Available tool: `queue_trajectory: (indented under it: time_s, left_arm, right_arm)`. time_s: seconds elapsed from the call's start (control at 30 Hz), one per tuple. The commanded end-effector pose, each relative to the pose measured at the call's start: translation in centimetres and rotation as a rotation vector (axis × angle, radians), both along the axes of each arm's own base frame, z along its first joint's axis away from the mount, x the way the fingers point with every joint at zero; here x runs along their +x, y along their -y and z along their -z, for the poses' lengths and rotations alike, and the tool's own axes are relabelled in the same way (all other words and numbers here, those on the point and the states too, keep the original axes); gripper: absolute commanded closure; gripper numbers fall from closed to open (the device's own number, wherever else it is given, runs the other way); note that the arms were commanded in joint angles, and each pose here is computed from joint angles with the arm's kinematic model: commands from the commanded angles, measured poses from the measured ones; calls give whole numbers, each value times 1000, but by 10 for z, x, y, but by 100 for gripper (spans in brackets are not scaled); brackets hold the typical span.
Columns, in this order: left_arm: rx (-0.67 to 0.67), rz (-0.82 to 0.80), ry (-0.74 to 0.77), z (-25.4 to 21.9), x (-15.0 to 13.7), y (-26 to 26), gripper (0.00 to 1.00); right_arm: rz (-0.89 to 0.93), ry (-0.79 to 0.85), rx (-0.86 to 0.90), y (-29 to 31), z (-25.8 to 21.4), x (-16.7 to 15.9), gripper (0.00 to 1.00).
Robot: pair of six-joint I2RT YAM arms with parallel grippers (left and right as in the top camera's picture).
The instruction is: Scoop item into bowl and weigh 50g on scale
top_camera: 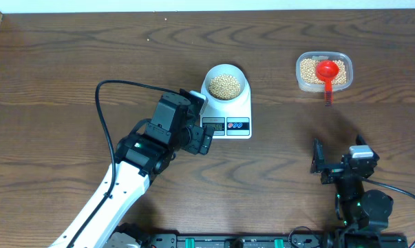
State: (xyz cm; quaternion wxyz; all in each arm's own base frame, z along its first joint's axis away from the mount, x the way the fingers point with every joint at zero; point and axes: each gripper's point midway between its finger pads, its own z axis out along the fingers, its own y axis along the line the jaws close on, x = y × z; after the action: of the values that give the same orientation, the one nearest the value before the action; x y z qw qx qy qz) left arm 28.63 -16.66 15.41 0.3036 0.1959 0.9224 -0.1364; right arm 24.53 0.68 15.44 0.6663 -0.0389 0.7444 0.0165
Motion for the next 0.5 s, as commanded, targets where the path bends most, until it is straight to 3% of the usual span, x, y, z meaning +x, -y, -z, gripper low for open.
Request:
queue_trajectory:
  time_s: [0.0,0.47]
  left_arm:
    - [-2,6,9,-3,0,0,12]
    - [-2,6,9,-3,0,0,12]
  right_arm:
    - [1,33,-45,0,-1,1,1]
    - [1,39,-45,0,-2,1,1]
